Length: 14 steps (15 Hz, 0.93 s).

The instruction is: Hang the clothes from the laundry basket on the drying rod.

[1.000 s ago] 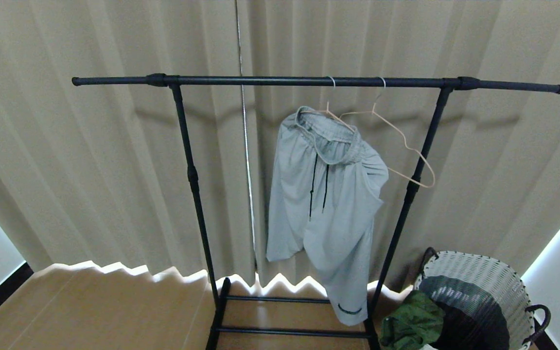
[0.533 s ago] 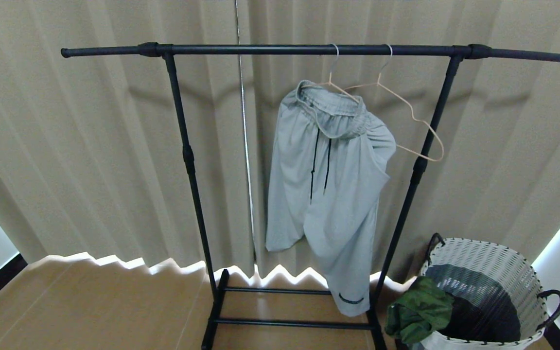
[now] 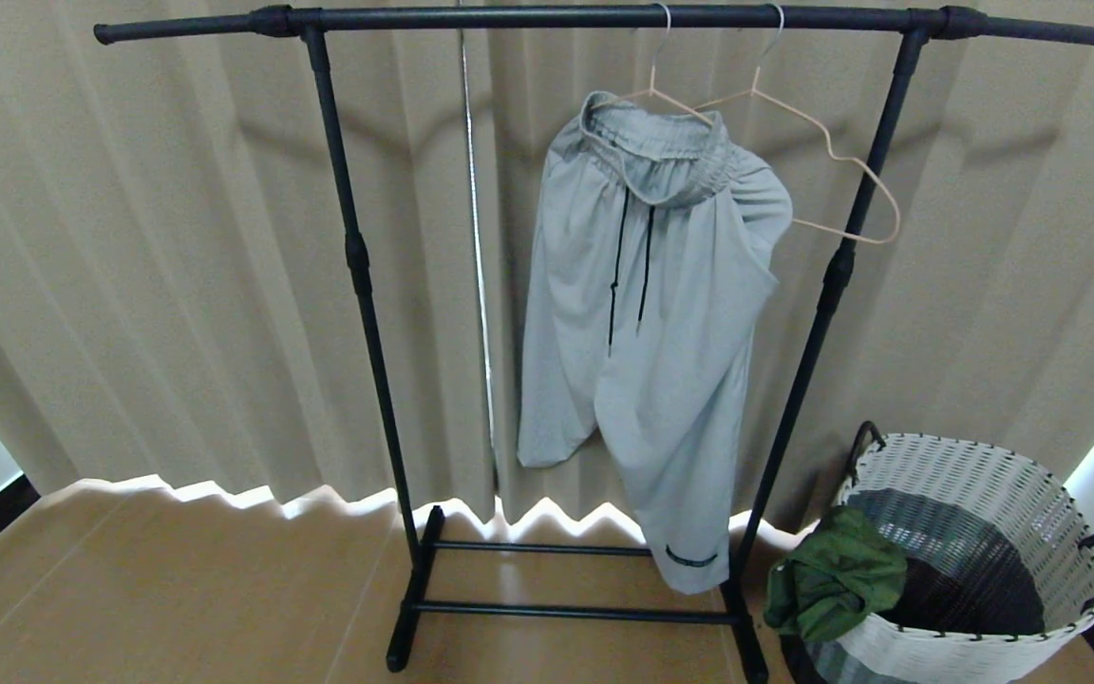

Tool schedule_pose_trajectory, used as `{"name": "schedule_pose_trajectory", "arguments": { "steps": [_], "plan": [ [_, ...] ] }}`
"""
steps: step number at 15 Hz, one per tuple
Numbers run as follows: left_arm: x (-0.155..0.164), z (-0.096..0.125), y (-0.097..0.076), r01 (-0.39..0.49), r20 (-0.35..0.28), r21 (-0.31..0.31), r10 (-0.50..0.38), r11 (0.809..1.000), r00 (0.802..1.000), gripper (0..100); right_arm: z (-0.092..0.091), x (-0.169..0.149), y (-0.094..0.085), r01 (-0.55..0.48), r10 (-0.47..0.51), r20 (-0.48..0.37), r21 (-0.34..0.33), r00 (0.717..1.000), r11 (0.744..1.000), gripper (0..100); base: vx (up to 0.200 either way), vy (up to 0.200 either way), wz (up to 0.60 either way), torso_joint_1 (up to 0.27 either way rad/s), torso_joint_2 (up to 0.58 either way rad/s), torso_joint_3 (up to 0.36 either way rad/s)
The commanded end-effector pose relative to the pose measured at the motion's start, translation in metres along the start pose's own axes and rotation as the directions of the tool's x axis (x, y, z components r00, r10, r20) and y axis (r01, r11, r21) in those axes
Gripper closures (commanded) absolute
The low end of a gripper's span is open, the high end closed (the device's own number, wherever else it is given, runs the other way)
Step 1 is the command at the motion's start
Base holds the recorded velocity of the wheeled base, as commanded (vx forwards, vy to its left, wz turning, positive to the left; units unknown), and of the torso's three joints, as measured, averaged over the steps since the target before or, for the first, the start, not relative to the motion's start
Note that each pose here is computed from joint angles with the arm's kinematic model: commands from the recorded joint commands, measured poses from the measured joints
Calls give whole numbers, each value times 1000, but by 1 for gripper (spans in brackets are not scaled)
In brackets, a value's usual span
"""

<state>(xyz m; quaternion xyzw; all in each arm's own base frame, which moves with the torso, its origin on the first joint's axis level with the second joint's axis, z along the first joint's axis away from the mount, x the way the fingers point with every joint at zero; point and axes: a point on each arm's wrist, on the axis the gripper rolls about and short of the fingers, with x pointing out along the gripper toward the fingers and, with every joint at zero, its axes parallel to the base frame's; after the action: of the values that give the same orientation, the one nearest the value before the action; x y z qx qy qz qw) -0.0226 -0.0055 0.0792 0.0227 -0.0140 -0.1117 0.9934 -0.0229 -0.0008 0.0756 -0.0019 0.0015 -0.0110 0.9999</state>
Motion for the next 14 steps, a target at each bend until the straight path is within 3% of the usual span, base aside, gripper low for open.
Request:
{"name": "schedule_pose_trajectory", "arguments": {
  "steps": [1,3,11,14],
  "plan": [
    [0,0,0,0,-2,-2,0,1000,1000,0,0,0,0,0,0,0,-1,1000,1000,0,0,0,0,-56,442,383],
    [0,0,0,0,-2,-2,0,1000,1000,0,0,0,0,0,0,0,-1,1000,1000,0,0,0,0,-24,408,361],
    [0,0,0,1,-2,10,-1,1000,1000,0,0,0,0,1,-1,0,7,1000,1000,0,0,0,0,-2,41,31],
    [0,0,0,1,0,60,-1,998,1000,0,0,0,0,3,-3,0,-1,1000,1000,0,0,0,0,-5,86,54]
  ]
}}
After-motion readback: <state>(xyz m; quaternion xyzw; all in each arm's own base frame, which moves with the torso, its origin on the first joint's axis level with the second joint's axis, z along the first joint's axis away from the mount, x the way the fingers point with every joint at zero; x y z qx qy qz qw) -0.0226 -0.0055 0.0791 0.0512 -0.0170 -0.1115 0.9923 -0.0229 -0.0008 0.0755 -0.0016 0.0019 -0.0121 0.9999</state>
